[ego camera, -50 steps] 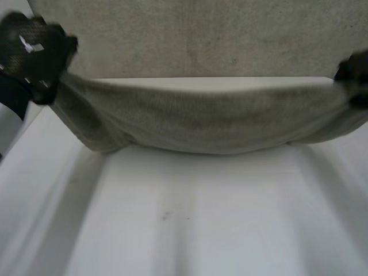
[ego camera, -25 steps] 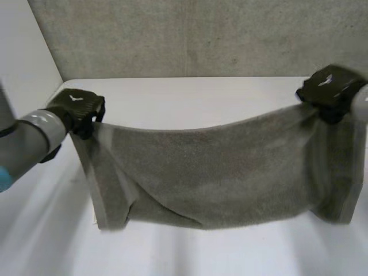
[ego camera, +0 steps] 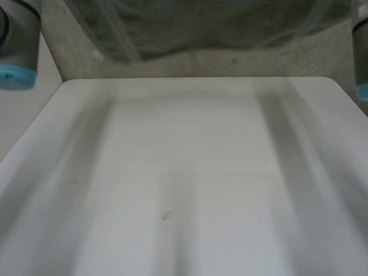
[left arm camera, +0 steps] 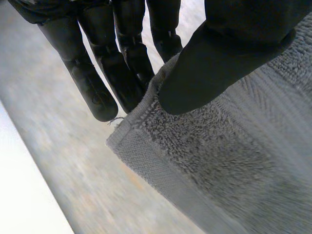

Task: Fold the laundry

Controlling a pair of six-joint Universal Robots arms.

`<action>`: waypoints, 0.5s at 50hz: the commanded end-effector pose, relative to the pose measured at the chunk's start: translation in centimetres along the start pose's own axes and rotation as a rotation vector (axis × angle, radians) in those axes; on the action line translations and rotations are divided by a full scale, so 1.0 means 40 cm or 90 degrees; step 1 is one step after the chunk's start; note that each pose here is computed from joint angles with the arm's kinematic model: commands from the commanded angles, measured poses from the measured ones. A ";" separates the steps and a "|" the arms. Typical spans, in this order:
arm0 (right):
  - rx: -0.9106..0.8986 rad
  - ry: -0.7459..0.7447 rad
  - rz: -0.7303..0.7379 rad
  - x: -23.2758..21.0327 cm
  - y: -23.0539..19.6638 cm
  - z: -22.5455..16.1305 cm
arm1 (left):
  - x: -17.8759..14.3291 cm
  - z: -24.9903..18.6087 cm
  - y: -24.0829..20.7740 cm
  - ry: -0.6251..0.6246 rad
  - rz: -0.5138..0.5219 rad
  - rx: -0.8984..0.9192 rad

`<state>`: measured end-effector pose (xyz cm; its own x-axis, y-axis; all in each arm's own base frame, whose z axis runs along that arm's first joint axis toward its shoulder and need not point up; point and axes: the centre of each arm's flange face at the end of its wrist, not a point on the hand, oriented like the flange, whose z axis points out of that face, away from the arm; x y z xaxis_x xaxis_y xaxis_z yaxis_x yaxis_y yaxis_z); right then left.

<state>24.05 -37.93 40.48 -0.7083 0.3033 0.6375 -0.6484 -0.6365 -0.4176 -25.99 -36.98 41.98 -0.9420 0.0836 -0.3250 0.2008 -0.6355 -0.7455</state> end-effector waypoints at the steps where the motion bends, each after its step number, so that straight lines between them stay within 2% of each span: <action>1: -0.064 -0.141 0.059 -0.112 0.064 -0.102 | 0.075 -0.128 0.172 0.070 -0.008 -0.156; 2: -0.075 -0.184 0.078 -0.150 0.084 -0.136 | 0.089 -0.162 0.208 0.082 -0.011 -0.187; 3: -0.075 -0.185 0.079 -0.151 0.084 -0.136 | 0.090 -0.162 0.208 0.082 -0.011 -0.187; 5: -0.103 -0.279 0.116 -0.239 0.131 -0.219 | 0.115 -0.232 0.277 0.100 -0.018 -0.240; 6: -0.103 -0.280 0.116 -0.239 0.131 -0.220 | 0.115 -0.232 0.278 0.101 -0.018 -0.241; 8: -0.136 -0.366 0.140 -0.312 0.172 -0.311 | 0.138 -0.300 0.327 0.121 -0.020 -0.281; 9: -0.136 -0.366 0.140 -0.312 0.173 -0.312 | 0.138 -0.300 0.327 0.121 -0.020 -0.282; 13: -0.200 -0.439 0.158 -0.359 0.223 -0.414 | 0.157 -0.387 0.358 0.162 -0.021 -0.334; 20: -0.300 -0.510 0.163 -0.317 0.234 -0.479 | 0.126 -0.467 0.317 0.176 -0.018 -0.395; 25: -0.385 -0.576 0.159 -0.209 0.191 -0.495 | 0.080 -0.535 0.254 0.192 -0.009 -0.471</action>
<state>21.80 -34.22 16.13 -0.5549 -0.4883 0.6736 -0.6647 -0.2267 -0.7119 -23.25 -30.60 19.76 -0.8620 0.3399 -0.3760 0.3724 -0.0785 -0.9247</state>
